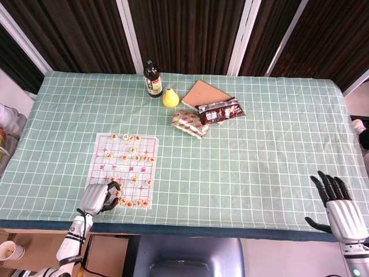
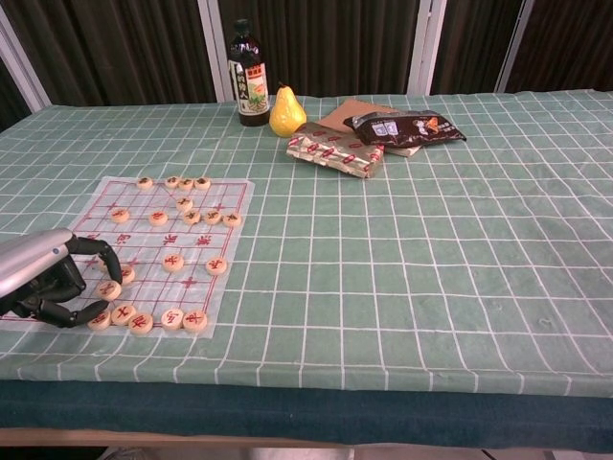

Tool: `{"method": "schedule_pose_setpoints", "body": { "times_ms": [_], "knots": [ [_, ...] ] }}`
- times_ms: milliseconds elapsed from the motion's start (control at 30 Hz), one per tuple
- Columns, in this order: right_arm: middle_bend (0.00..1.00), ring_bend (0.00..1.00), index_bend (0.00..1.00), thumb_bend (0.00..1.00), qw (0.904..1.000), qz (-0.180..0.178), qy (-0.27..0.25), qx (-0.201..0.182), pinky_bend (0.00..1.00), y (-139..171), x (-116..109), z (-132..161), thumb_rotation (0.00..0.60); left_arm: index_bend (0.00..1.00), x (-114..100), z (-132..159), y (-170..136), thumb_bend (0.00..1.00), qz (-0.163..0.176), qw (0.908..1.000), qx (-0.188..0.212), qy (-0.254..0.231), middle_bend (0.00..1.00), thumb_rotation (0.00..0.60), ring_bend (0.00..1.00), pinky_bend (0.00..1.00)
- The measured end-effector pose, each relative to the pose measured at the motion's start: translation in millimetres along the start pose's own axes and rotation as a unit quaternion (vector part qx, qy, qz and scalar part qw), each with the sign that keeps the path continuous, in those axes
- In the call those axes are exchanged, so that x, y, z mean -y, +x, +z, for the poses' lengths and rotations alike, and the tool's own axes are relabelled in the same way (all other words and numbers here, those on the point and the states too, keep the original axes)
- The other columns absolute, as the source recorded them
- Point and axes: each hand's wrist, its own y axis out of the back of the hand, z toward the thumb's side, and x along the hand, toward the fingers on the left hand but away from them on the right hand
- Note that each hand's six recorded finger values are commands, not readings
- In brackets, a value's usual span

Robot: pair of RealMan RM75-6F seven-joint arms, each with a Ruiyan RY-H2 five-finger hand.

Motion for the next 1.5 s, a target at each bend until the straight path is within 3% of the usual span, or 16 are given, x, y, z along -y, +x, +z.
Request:
{"method": "schedule_pose_setpoints", "body": {
  "times_ms": [167,467,633,733,800,833,867,900,967,1000,1100,1233,1500],
  "knots": [
    [0.00,0.00,0.00,0.09,1.0000,0.001,0.000,0.002,0.00,0,0,-1,0.600,0.35,0,4,-2,0.38,-0.002,1.0000,0.005,0.000,1.00,0.600,1.00,1.00],
    [0.00,0.00,0.00,0.09,1.0000,0.003,-0.001,0.000,0.00,0,0,0,0.600,0.33,-5,6,-4,0.38,0.008,0.9999,0.009,0.001,1.00,0.600,1.00,1.00],
    [0.00,0.00,0.00,0.09,1.0000,0.004,0.000,-0.002,0.00,1,1,1,0.600,0.32,-19,13,-12,0.37,0.032,0.9991,0.028,-0.008,1.00,0.600,1.00,1.00],
    [0.00,0.00,0.00,0.09,1.0000,0.002,-0.001,-0.002,0.00,1,0,1,0.600,0.26,-35,16,-24,0.36,0.056,0.9973,0.043,-0.019,0.99,0.600,1.00,1.00],
    [0.00,0.00,0.00,0.09,1.0000,0.000,-0.002,-0.002,0.00,2,-1,0,0.600,0.15,-49,13,-38,0.36,0.072,0.9959,0.051,-0.017,0.83,0.600,0.89,0.96],
    [0.00,0.00,0.00,0.09,1.0000,-0.001,-0.002,-0.001,0.00,3,-2,0,0.600,0.10,-54,10,-45,0.35,0.078,0.9955,0.053,-0.012,0.70,0.600,0.78,0.90],
    [0.00,0.00,0.00,0.09,1.0000,-0.002,-0.002,-0.001,0.00,4,-3,-1,0.600,0.05,-61,6,-54,0.35,0.085,0.9949,0.054,-0.005,0.52,0.600,0.58,0.76],
    [0.00,0.00,0.00,0.09,1.0000,-0.003,-0.001,0.000,0.00,5,-4,-1,0.600,0.03,-69,-1,-65,0.35,0.096,0.9941,0.050,0.006,0.43,0.600,0.46,0.65],
    [0.00,0.00,0.00,0.09,1.0000,-0.007,0.001,0.001,0.00,6,-6,-2,0.600,0.00,-82,-12,-82,0.36,0.119,0.9919,0.039,0.025,0.22,0.600,0.16,0.35],
    [0.00,0.00,0.00,0.09,1.0000,-0.010,0.001,0.000,0.00,7,-7,-2,0.600,0.00,-88,-18,-94,0.37,0.138,0.9893,0.030,0.036,0.14,0.600,0.07,0.25],
    [0.00,0.00,0.00,0.09,0.9998,-0.020,-0.002,0.002,0.00,10,-11,-3,0.600,0.00,-101,-33,-125,0.38,0.192,0.9797,0.002,0.058,0.01,0.600,0.00,0.13],
    [0.00,0.00,0.00,0.09,0.9997,-0.023,-0.001,0.007,0.00,12,-14,-7,0.600,0.00,-107,-58,-164,0.38,0.231,0.9686,-0.034,0.085,0.00,0.600,0.00,0.12],
    [0.00,0.00,0.00,0.09,0.9998,-0.019,0.003,0.008,0.00,16,-14,-7,0.600,0.00,-103,-69,-169,0.38,0.186,0.9794,-0.024,0.074,0.00,0.600,0.00,0.12]
  ]
}}
